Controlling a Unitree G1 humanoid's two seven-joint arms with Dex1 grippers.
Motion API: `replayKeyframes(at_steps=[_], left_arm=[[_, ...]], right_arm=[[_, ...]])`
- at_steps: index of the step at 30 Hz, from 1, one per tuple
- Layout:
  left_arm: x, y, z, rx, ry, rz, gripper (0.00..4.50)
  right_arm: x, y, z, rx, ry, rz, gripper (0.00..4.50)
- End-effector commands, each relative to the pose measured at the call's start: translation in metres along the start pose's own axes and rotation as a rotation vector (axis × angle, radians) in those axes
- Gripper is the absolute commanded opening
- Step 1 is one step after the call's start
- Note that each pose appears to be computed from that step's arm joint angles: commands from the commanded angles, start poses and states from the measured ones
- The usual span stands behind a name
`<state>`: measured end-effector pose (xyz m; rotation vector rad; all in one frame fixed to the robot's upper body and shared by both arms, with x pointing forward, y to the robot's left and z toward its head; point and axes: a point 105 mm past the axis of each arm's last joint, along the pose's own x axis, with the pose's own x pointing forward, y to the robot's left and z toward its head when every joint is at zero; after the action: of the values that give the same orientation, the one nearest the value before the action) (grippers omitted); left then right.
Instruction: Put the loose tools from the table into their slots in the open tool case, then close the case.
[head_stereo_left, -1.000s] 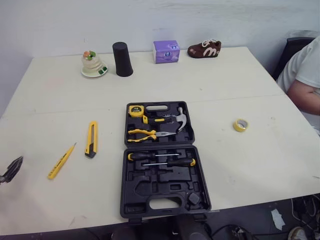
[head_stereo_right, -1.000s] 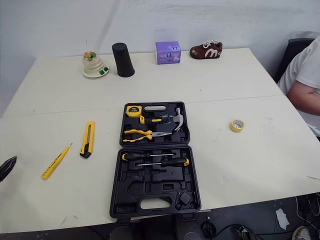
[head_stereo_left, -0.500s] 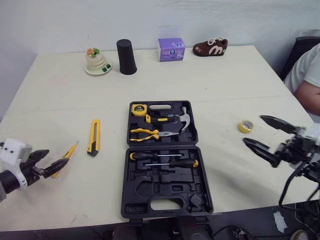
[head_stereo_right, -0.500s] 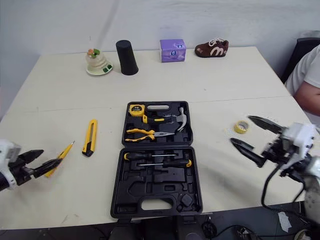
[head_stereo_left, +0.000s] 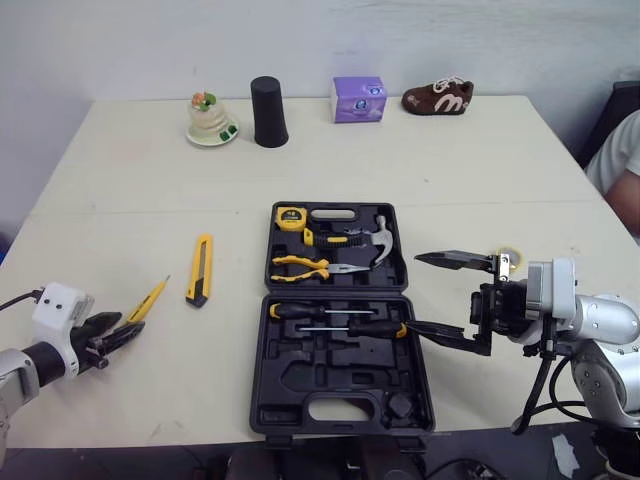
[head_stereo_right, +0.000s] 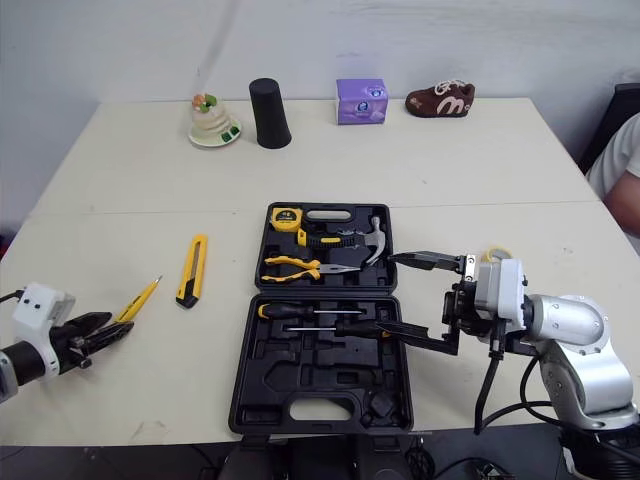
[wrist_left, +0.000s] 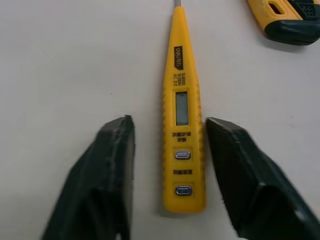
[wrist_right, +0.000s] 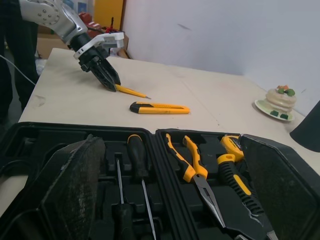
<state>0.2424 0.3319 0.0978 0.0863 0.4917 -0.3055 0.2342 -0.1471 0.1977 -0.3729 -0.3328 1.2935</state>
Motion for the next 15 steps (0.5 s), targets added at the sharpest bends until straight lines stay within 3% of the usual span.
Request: replayKeyframes(at_steps=[1, 5, 8, 10, 12, 15], left_arm=[[0.003, -0.008, 0.002, -0.013, -0.034, -0.038, 0.52], [-0.002, -0.008, 0.033, 0.101, -0.211, -0.034, 0.51], [-0.011, -0.032, 0.073, 0.268, -0.359, -0.158, 0.51], [-0.012, -0.055, 0.083, 0.407, -0.370, -0.275, 0.51], [-0.008, -0.098, 0.096, 0.534, -0.389, -0.481, 0.51], [-0.009, -0.141, 0.103, 0.530, -0.387, -0.700, 0.51]], right_arm=[[-0.002, 0.004, 0.007, -0.037, 0.006, -0.003, 4.50], [-0.012, 0.009, 0.003, -0.030, 0.045, -0.039, 4.50], [-0.024, 0.006, 0.002, -0.040, 0.085, -0.088, 4.50], [-0.031, 0.007, 0.002, -0.042, 0.109, -0.094, 4.50], [-0.044, 0.013, -0.001, -0.026, 0.157, -0.101, 4.50], [-0.054, 0.021, -0.001, 0.000, 0.191, -0.111, 4.50]])
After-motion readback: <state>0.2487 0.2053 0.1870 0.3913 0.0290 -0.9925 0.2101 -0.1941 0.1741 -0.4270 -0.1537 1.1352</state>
